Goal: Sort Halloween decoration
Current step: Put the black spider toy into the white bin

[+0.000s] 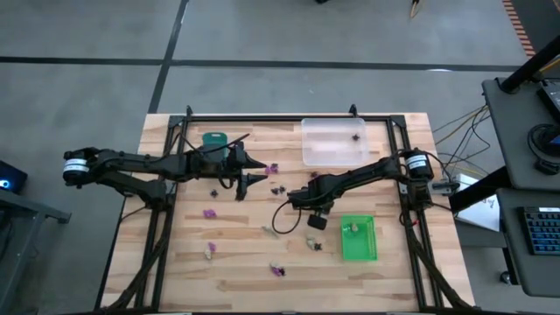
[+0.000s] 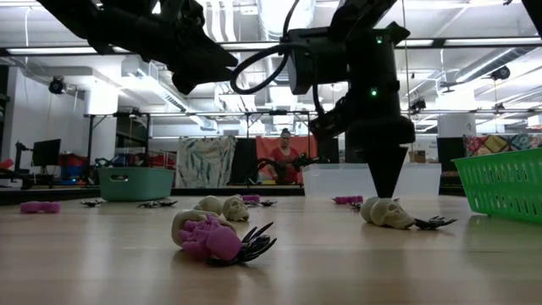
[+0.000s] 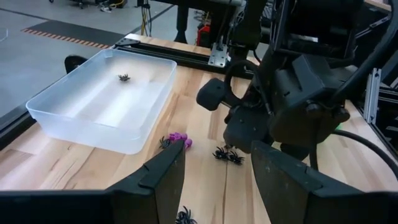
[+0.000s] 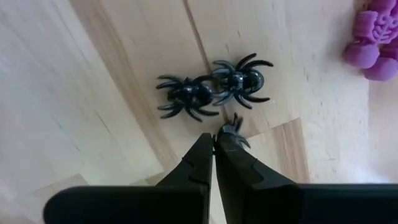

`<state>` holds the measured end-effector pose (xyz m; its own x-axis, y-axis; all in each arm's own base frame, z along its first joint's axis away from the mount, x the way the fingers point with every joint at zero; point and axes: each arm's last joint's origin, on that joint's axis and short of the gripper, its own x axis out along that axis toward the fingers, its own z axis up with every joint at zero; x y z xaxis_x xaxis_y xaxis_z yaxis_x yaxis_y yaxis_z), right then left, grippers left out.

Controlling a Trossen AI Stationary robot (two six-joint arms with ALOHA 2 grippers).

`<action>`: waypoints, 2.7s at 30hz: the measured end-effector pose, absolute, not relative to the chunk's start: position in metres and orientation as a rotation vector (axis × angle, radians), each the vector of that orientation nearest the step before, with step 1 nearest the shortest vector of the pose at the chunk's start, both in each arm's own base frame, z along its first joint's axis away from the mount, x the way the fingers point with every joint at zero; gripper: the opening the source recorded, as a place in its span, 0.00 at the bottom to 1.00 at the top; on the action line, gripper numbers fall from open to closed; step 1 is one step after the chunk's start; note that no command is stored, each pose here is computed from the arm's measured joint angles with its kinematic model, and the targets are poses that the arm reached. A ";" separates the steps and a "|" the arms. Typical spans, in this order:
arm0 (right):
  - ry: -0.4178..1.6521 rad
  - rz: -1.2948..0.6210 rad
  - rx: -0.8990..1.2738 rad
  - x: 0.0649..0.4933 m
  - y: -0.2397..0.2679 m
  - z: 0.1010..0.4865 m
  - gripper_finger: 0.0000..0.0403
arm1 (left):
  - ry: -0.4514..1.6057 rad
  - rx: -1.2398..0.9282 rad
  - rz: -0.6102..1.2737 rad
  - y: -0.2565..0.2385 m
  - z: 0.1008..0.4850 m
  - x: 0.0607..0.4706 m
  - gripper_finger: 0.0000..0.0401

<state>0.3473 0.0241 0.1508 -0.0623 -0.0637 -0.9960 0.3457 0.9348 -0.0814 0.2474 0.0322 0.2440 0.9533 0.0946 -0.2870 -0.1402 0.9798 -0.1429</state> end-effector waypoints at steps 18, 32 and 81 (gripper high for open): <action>1.629 -0.319 0.206 0.347 0.017 0.158 0.02 | 0.283 -0.163 0.120 0.032 0.244 0.247 0.42; 1.628 -0.273 0.212 0.346 0.007 0.164 0.02 | 0.284 -0.163 0.120 0.032 0.244 0.247 0.42; 1.401 -0.583 0.329 0.272 -0.229 0.199 0.02 | 0.278 -0.144 0.118 0.033 0.244 0.248 0.42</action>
<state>0.2720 -0.2288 0.1992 0.0620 -0.1879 -0.9802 0.5633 0.8174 -0.1211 0.2476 0.0325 0.2444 0.9548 0.0959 -0.2815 -0.1357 0.9828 -0.1255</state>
